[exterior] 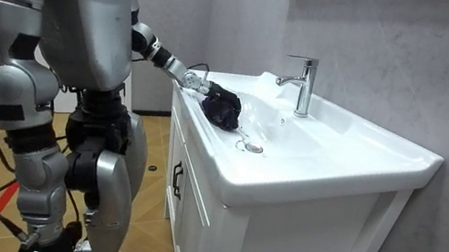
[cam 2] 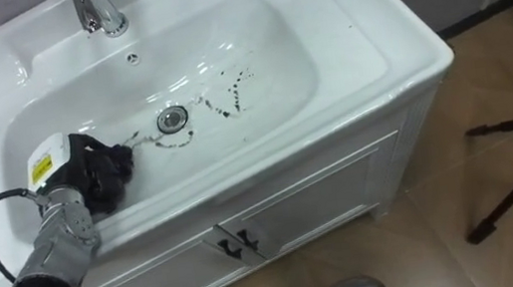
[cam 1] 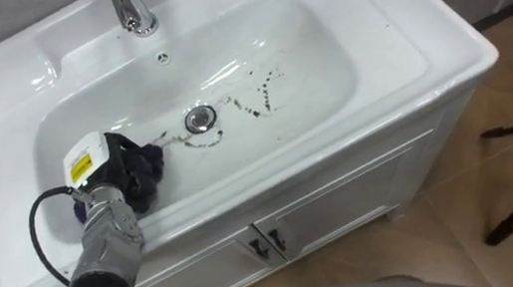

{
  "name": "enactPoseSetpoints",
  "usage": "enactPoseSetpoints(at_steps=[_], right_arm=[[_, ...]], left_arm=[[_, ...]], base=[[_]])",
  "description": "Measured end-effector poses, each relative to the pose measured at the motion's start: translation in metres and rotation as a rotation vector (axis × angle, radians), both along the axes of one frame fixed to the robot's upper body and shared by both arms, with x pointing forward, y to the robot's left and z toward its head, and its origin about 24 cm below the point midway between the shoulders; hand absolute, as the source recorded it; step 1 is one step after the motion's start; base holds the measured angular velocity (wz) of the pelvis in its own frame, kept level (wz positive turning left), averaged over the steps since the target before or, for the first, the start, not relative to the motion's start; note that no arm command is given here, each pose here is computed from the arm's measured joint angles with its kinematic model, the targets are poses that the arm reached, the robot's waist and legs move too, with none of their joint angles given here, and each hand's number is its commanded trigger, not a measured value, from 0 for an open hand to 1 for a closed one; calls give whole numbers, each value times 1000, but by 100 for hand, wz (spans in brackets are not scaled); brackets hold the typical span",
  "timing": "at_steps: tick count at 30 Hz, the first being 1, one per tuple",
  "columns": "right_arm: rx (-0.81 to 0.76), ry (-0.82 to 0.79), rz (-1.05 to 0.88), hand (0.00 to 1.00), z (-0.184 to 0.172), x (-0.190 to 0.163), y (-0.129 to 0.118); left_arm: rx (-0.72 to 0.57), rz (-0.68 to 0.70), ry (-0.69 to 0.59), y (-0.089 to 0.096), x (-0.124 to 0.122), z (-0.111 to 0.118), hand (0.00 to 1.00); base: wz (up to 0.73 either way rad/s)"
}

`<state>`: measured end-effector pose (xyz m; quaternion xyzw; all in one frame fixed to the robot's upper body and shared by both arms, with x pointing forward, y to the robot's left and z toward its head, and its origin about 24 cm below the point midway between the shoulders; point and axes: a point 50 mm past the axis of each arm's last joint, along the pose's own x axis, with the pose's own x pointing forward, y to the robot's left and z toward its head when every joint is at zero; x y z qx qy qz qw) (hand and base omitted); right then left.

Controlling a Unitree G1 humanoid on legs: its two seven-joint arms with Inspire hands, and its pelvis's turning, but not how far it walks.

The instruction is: Wipe basin

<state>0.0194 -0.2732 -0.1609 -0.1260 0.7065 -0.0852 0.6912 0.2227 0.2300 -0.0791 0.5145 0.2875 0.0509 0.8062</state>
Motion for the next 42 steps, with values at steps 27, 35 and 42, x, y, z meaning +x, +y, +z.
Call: enactPoseSetpoints(at_steps=[27,35,42], right_arm=[[-11,-37,78,0,1,37,6],[-31,-172,56,0,8,78,6],[-58,-200,64,0,11,85,3]], left_arm=[[-282,36,-32,-46,71,25,100],[-334,21,-130,-59,105,55,100],[-368,98,-169,-59,110,59,100]], base=[[-7],[-18],[-4]])
